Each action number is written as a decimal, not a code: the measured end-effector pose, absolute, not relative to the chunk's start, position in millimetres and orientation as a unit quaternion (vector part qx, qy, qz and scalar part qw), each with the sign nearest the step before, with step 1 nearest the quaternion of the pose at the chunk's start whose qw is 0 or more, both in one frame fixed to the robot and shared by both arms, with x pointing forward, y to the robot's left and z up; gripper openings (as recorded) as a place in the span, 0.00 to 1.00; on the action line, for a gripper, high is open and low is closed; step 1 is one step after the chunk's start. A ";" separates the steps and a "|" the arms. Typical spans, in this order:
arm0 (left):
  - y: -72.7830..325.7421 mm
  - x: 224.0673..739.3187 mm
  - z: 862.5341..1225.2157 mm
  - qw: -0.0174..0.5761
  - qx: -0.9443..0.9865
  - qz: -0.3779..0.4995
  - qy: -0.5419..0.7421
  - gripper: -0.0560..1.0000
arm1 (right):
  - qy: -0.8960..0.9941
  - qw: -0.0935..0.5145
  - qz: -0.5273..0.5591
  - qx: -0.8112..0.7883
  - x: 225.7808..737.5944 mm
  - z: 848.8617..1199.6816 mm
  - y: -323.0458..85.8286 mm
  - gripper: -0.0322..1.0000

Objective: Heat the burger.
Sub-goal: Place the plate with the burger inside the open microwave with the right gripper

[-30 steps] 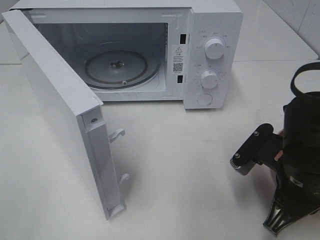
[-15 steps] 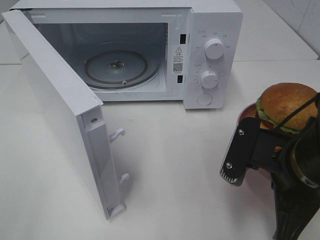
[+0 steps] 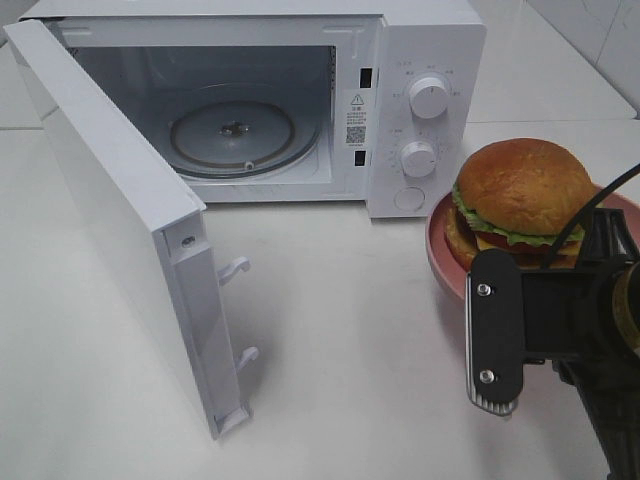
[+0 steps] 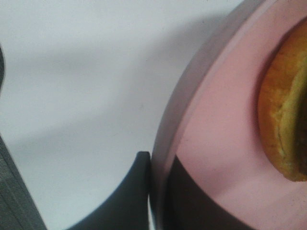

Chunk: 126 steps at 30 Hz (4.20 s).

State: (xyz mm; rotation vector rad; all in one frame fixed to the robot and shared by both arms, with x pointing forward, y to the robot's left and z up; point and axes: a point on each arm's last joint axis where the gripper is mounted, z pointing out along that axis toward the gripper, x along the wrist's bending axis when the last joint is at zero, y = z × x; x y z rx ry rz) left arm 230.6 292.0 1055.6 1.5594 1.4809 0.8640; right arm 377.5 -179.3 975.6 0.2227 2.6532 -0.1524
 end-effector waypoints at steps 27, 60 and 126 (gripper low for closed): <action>291.9 230.6 1055.6 0.401 0.617 0.341 0.585 0.99 | 0.966 0.219 -0.017 -0.134 385.2 975.9 -173.5 0.07; 291.9 230.6 1055.6 0.401 0.617 0.341 0.585 0.99 | 0.947 0.206 0.027 -0.244 449.2 977.6 -130.6 0.07; 291.9 230.6 1055.6 0.401 0.617 0.341 0.585 0.99 | 0.945 0.254 0.041 -0.203 607.2 950.2 -3.6 0.07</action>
